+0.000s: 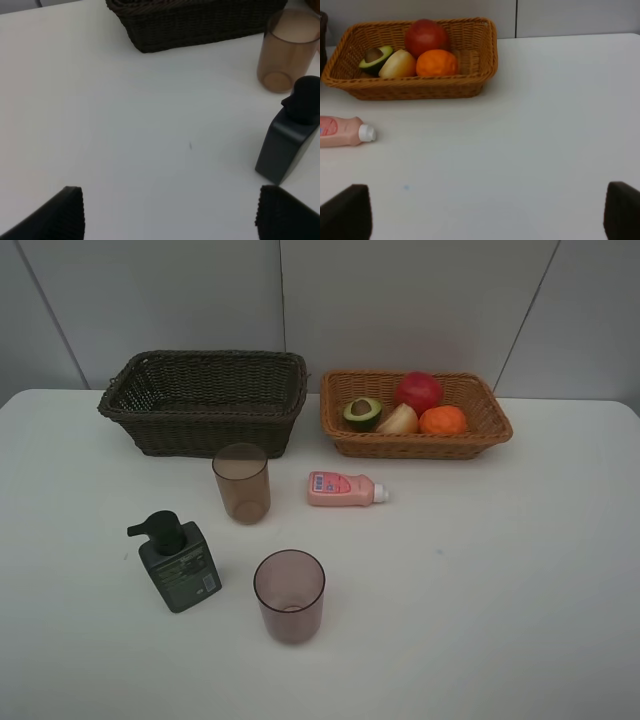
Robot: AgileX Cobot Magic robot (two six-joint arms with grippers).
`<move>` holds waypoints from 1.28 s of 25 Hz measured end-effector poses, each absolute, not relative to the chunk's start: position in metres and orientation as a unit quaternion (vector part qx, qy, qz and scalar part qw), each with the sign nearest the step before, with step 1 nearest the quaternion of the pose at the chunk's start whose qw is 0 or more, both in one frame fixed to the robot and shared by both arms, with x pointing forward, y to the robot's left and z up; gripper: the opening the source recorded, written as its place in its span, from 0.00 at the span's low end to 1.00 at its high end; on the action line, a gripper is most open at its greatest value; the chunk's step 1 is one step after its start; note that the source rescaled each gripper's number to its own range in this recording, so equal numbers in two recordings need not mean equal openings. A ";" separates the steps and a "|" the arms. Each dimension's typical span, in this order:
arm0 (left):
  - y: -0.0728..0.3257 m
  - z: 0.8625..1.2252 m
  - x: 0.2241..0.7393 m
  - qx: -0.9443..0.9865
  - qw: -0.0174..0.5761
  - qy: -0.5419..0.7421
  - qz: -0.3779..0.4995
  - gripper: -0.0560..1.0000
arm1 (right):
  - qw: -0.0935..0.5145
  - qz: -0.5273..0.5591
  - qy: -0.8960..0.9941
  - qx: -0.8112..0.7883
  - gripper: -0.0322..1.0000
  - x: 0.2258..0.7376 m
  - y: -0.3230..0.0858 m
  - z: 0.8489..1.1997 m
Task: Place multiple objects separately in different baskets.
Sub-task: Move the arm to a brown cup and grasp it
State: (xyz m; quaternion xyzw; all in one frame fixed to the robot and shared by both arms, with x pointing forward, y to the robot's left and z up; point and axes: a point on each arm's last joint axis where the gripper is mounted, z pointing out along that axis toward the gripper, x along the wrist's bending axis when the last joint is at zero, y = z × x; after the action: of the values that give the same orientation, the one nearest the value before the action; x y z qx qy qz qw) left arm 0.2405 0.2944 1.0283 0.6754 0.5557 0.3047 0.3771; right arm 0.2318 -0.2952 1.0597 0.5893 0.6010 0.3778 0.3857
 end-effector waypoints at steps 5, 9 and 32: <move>0.294 1.028 0.241 0.675 0.377 0.556 0.305 0.93 | 0.386 0.378 0.601 0.589 0.93 0.232 -0.295 1.060; 0.294 1.028 0.241 0.675 0.377 0.556 0.305 0.93 | 0.386 0.378 0.601 0.589 0.93 0.232 -0.295 1.060; 0.290 1.064 0.257 0.699 0.359 0.550 0.282 0.93 | 0.386 0.378 0.601 0.589 0.93 0.232 -0.295 1.060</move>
State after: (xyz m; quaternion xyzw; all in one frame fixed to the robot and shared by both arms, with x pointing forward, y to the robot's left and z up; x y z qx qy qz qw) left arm 0.2567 0.2902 1.0643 0.6991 0.5500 0.2824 0.3593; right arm 0.2318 -0.2952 1.0597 0.5893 0.6010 0.3778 0.3857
